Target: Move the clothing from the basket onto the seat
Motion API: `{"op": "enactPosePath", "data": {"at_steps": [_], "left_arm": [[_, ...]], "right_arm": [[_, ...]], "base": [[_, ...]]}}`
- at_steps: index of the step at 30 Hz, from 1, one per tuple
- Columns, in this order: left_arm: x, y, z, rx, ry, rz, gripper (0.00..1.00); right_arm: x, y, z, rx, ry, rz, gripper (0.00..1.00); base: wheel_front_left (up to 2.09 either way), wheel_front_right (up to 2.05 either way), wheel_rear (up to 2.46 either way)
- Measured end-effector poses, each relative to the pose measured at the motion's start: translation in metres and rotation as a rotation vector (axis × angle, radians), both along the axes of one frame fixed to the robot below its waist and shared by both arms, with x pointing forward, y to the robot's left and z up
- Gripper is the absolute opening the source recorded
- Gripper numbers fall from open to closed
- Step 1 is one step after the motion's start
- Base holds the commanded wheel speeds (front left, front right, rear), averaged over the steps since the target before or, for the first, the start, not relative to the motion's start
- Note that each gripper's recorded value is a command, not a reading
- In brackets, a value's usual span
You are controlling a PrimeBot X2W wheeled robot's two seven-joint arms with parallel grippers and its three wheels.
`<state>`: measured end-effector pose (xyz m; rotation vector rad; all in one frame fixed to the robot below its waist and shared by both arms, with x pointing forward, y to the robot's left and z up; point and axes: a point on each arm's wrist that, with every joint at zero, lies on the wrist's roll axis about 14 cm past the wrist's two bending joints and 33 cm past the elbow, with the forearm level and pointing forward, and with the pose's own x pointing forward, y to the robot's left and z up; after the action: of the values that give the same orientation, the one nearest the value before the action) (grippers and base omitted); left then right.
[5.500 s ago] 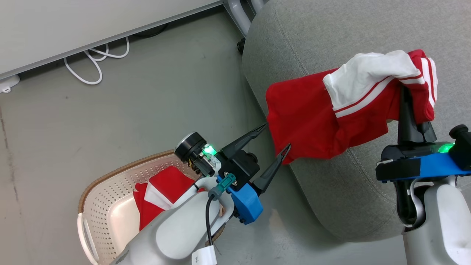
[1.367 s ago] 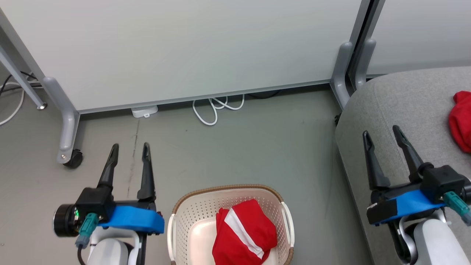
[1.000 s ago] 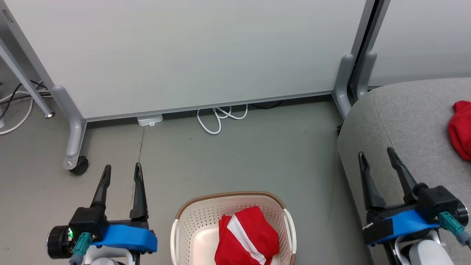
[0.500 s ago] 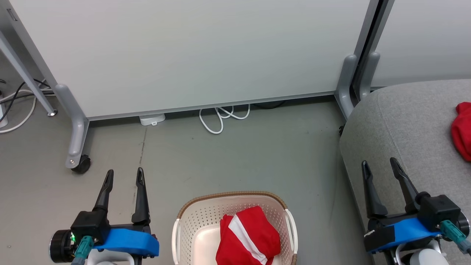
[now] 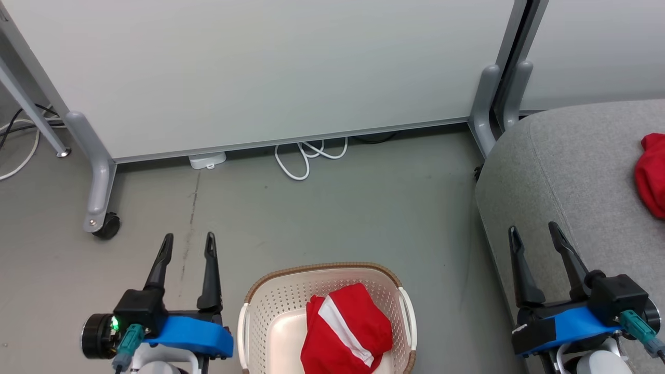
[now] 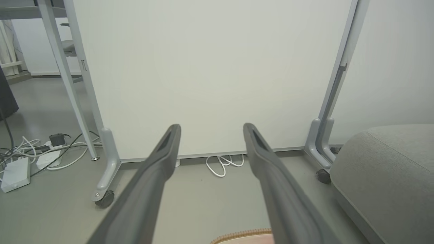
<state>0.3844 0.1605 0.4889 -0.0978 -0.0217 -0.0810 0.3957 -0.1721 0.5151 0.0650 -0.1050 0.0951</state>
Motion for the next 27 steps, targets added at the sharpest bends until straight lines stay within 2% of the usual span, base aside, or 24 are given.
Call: {"op": "enactPosePath", "data": {"at_steps": [11,22,27], "left_arm": [[0.033,-0.056,-0.040,0.043,0.114,-0.206,1.00],[0.054,-0.115,-0.130,0.131,0.360,-0.468,1.00],[0.055,-0.125,-0.175,0.174,0.482,-0.554,1.00]], "right_arm": [[0.020,-0.012,-0.003,-0.006,0.006,-0.030,1.00],[0.047,-0.030,-0.031,-0.017,0.067,-0.075,1.00],[0.059,-0.034,-0.049,-0.028,0.105,-0.083,1.00]], "base": [[0.00,0.00,0.00],[0.00,0.00,0.00],[0.00,0.00,0.00]]}}
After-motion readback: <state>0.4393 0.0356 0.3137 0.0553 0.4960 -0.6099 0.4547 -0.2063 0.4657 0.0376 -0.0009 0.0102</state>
